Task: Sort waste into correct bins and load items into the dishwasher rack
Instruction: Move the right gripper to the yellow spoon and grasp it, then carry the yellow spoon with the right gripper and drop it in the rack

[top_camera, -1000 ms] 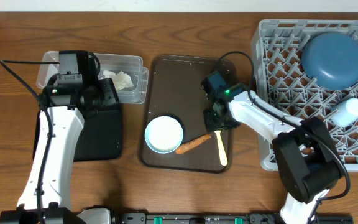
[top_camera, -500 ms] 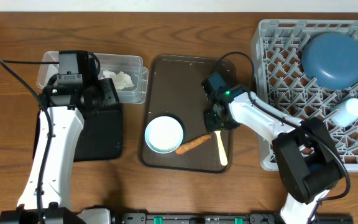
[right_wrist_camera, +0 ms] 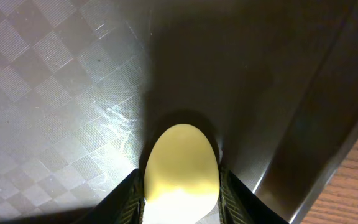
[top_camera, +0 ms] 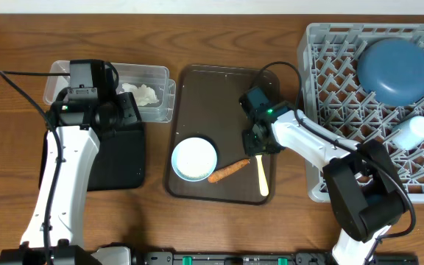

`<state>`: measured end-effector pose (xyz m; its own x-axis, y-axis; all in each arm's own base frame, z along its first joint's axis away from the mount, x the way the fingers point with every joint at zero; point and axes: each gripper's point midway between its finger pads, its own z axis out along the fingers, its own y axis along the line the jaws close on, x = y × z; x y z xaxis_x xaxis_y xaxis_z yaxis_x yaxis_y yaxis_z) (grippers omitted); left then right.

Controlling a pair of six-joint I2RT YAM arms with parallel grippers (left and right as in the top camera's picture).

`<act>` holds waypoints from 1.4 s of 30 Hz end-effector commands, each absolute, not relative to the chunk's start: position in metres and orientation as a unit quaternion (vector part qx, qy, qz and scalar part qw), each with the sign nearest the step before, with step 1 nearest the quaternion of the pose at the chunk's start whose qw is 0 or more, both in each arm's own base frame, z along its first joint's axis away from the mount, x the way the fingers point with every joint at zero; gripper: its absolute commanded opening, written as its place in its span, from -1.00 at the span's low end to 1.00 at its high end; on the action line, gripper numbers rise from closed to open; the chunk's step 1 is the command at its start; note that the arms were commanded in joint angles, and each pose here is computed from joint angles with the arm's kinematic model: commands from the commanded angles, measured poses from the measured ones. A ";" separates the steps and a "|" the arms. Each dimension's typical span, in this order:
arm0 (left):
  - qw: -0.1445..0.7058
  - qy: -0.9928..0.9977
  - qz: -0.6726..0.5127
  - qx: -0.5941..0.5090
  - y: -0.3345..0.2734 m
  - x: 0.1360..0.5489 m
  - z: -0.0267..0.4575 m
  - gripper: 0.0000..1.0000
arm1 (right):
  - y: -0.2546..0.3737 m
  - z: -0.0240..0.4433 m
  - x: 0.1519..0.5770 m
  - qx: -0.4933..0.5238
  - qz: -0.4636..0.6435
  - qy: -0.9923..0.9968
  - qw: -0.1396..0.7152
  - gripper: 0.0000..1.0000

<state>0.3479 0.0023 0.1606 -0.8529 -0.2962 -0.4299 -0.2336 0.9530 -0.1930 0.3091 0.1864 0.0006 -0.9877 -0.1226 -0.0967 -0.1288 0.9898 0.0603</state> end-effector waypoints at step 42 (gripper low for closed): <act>0.238 0.958 -0.062 -0.145 0.005 0.348 0.163 0.12 | 0.070 0.181 0.405 -0.045 0.080 0.990 0.106 -0.40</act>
